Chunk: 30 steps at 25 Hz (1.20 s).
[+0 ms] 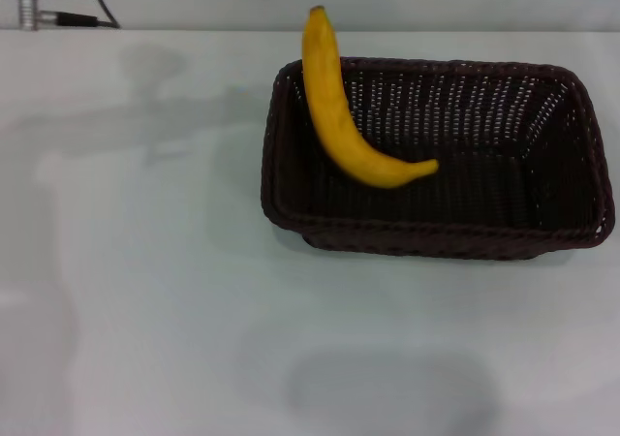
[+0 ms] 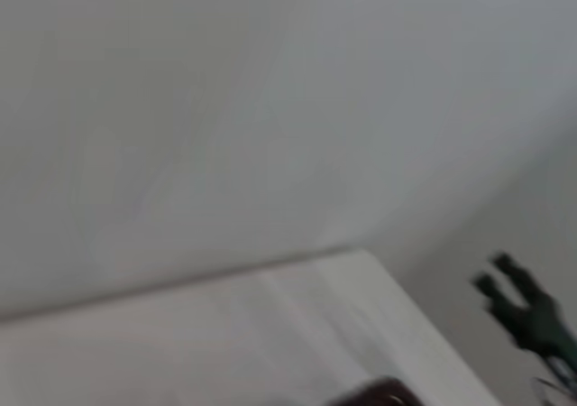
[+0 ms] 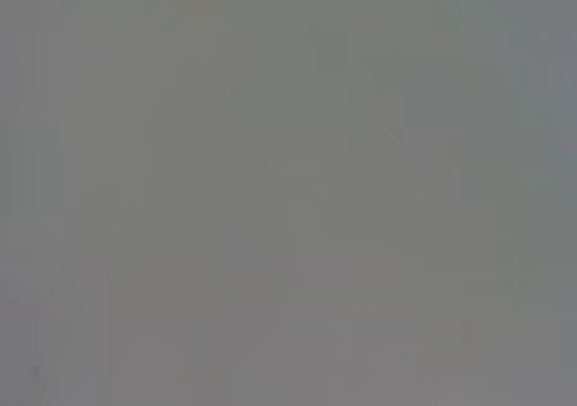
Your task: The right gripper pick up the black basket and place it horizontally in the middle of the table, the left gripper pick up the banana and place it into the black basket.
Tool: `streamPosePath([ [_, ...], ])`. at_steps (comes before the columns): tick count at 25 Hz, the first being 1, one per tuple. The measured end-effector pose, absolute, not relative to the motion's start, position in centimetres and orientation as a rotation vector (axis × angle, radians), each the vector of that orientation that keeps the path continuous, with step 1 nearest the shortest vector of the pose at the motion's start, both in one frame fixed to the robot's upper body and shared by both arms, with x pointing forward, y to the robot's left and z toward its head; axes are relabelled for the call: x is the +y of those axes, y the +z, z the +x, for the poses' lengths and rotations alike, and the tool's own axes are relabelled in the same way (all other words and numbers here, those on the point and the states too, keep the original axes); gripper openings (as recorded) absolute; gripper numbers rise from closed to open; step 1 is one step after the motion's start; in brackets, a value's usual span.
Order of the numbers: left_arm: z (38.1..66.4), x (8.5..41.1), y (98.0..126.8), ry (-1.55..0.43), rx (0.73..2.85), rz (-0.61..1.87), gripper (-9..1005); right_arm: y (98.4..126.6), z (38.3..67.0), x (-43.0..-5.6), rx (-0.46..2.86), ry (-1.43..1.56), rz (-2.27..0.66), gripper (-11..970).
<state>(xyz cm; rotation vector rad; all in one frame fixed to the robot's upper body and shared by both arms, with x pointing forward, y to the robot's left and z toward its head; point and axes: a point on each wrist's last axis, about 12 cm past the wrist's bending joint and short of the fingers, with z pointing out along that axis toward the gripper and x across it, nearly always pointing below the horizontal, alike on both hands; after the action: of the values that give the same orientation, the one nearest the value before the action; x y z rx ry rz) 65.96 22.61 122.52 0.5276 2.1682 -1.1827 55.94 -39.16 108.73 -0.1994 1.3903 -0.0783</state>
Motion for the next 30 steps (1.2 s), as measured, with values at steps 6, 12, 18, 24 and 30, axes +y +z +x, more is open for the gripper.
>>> streamPosePath([
  [6, 64.1, 27.3, 120.3, -0.916, 1.978, 0.49, 894, 109.0, 55.2, -38.8, 1.332, -0.046, -0.217, 809],
  [12, 59.4, 31.9, 116.1, -0.667, 1.692, 0.419, 894, 108.4, 54.4, -38.2, 1.318, -0.006, -0.186, 810],
  [18, 53.8, 35.4, 110.3, -0.466, 1.412, 0.224, 895, 107.5, 53.9, -38.1, 1.34, 0.005, -0.141, 810],
  [24, 48.7, 36.2, 105.9, -0.161, 1.278, 0.104, 895, 106.8, 53.1, -38.2, 1.36, 0.017, -0.112, 810],
  [30, 46.8, 36.1, 103.9, -0.039, 1.3, -0.007, 894, 105.6, 52.5, -37.5, 1.398, 0.045, -0.084, 810],
])
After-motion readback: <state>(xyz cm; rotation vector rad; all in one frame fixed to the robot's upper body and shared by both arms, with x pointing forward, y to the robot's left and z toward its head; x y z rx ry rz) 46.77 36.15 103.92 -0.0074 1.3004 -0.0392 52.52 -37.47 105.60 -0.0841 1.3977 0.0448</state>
